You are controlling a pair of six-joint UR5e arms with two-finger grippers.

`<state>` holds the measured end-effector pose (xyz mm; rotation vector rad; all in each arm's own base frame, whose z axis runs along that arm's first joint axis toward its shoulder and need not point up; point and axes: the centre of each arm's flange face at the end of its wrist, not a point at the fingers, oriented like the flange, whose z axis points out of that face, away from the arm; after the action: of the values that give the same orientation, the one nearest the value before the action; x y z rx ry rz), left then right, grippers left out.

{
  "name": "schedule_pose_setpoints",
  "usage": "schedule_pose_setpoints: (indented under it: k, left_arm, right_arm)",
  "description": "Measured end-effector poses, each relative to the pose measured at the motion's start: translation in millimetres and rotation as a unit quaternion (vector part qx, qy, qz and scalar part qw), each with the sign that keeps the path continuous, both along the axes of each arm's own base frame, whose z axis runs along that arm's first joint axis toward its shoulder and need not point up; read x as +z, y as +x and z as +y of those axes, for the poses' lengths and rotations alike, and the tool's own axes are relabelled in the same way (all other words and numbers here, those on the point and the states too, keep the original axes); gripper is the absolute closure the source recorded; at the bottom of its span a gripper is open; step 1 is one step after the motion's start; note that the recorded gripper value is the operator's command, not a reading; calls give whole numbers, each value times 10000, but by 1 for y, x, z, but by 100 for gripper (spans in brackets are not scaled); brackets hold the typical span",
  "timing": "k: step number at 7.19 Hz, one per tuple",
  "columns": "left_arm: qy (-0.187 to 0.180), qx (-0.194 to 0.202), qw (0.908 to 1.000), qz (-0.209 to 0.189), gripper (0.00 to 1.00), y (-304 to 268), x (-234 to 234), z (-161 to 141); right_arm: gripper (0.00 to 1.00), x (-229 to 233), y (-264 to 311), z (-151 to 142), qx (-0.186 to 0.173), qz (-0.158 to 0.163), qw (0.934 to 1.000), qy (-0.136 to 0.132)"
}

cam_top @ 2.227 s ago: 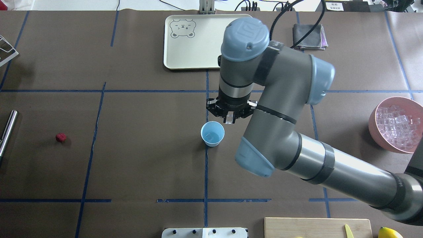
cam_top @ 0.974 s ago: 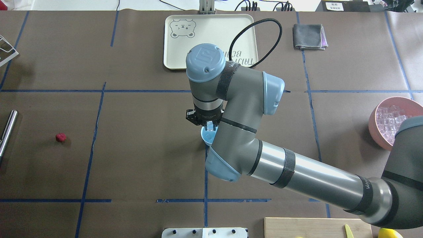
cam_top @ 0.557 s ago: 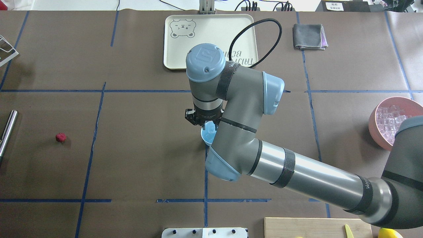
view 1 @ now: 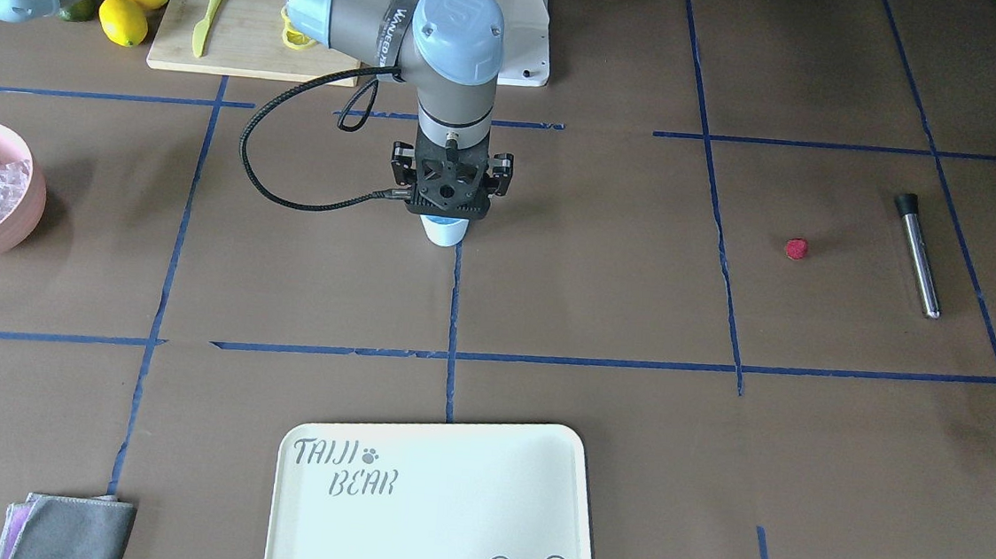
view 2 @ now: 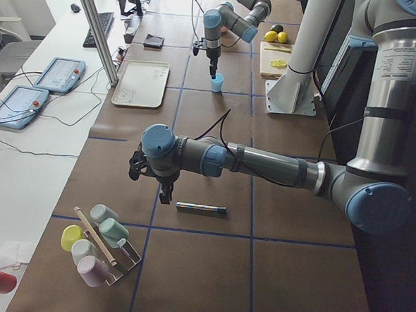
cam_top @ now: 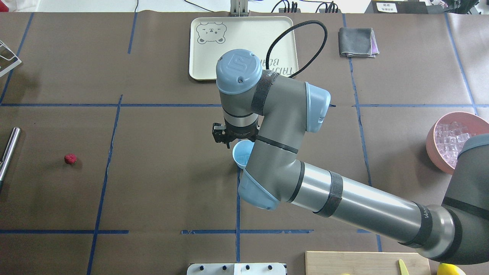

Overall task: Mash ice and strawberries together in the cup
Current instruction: 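Open the right gripper to drop the ice cube into the cup, then move the right gripper back to the pink bowl of ice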

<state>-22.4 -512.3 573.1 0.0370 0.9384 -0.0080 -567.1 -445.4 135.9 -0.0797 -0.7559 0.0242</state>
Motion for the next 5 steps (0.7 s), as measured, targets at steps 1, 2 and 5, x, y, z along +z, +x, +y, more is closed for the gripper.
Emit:
schedule_pose_setpoints:
  k: [1,2,5]
  left_arm:
    - [9,0,10000,-2,0,0,-2,-2]
    - [14,1,10000,-1,0,1,-3,-3]
    - [43,6,10000,6,0,2,-7,-4]
  right_arm:
    - [1,-10,22,-7,108,-91,9999,38]
    - [1,-14,61,-16,292,-168,9994,83]
    - [1,46,224,-26,721,-285,9956,518]
